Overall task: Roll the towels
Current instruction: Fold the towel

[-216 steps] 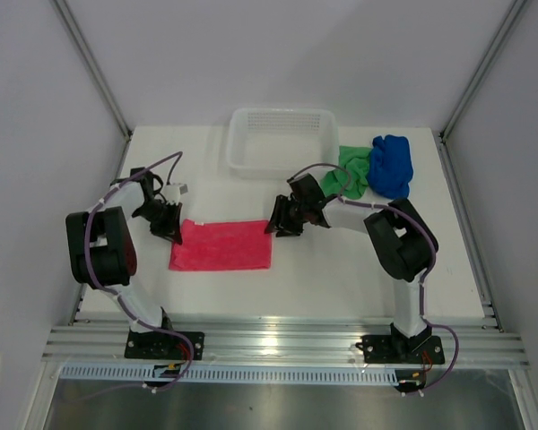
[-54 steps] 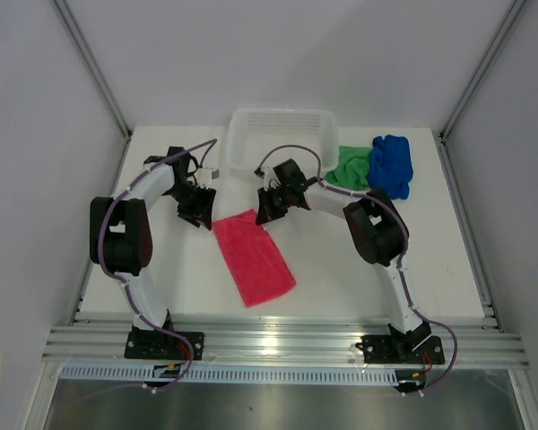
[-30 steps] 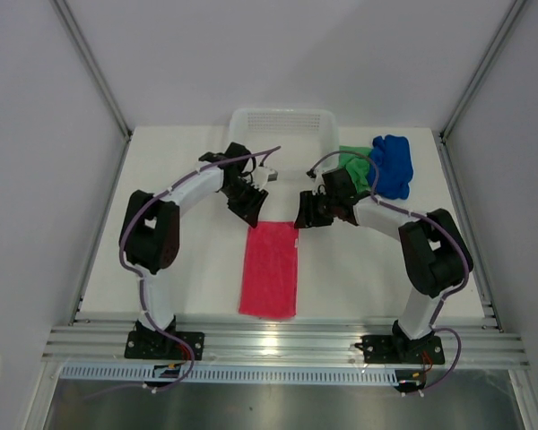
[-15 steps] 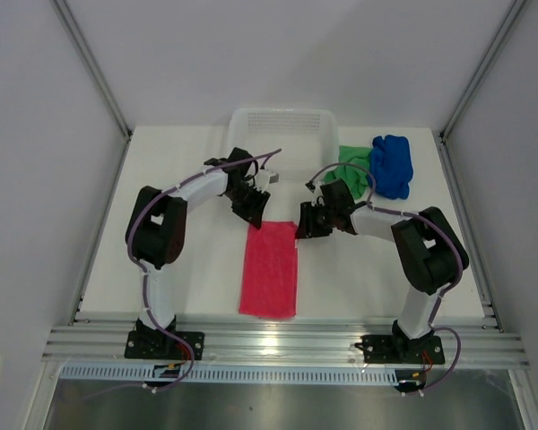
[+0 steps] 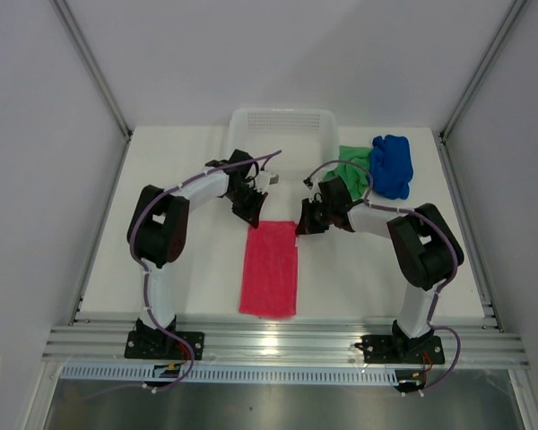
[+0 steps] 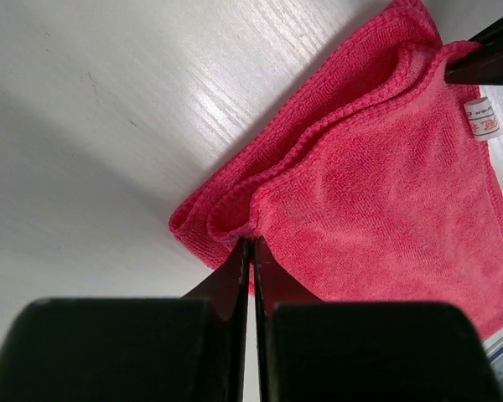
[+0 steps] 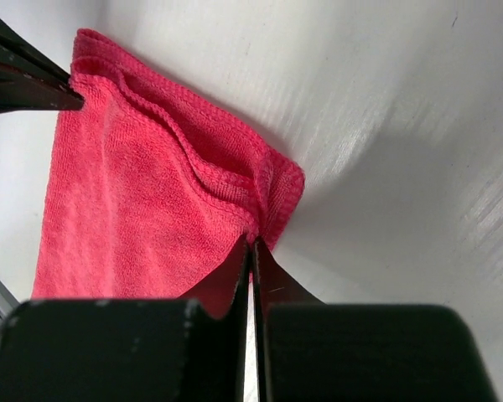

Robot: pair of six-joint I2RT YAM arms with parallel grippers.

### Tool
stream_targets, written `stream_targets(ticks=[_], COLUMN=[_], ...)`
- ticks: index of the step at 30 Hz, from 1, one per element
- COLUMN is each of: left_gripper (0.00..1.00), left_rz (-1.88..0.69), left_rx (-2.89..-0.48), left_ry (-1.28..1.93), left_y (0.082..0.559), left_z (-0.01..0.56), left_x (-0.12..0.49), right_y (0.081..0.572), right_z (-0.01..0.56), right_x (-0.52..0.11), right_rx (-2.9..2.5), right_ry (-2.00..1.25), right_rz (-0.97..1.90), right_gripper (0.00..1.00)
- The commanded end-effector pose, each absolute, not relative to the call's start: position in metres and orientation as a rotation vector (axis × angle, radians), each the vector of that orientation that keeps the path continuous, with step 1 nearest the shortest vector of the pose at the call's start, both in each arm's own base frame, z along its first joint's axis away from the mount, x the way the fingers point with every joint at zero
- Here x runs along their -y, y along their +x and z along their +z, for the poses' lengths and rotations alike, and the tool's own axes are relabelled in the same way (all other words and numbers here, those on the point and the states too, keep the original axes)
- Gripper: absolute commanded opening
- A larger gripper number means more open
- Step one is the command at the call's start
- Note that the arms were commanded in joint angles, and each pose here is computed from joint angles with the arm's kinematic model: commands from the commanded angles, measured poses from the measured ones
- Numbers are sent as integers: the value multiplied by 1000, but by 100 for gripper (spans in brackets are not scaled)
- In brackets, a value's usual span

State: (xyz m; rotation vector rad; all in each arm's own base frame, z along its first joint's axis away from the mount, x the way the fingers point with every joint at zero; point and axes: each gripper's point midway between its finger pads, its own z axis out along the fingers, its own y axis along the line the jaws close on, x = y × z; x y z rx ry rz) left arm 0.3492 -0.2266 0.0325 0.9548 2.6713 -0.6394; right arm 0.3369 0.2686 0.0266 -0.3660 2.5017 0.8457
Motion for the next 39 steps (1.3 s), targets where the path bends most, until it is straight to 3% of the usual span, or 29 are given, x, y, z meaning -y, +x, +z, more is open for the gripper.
stream_targets(ticks=[1, 11, 17, 22, 25, 26, 28, 29, 32, 39], left_gripper=[1, 1, 1, 1, 1, 10, 17, 30, 48, 65], left_rz=[-640, -553, -485, -447, -415, -419, -411, -405, -361, -251], left_rx=[-2611, -2524, -2560, -2612, -2638, -2643, -2645, -2641, -2623, -2510], left_ry=[975, 994, 964, 962, 952, 949, 933, 928, 896, 849], left_y=[356, 368, 383, 384, 385, 385, 387, 388, 395, 402], left_z=[44, 67, 54, 39, 31, 30, 32, 35, 50, 114], left_x=[229, 222, 212, 204, 198, 198, 198, 198, 194, 178], right_y=[358, 367, 377, 391, 395, 397, 399, 401, 404, 379], right_z=[59, 89, 72, 43, 33, 32, 36, 39, 61, 128], right_x=[-272, -276, -282, -278, -277, -274, -273, -270, -259, -229], right_rx=[-2412, -2360, -2384, -2441, -2456, -2457, -2455, -2446, -2409, -2267], right_ry=[-392, -424, -420, -390, -373, -361, -354, -346, -344, -344], right_rz=[812, 723, 730, 708, 704, 691, 680, 660, 592, 512], right_gripper=[0, 0, 0, 7, 17, 28, 39, 44, 50, 56])
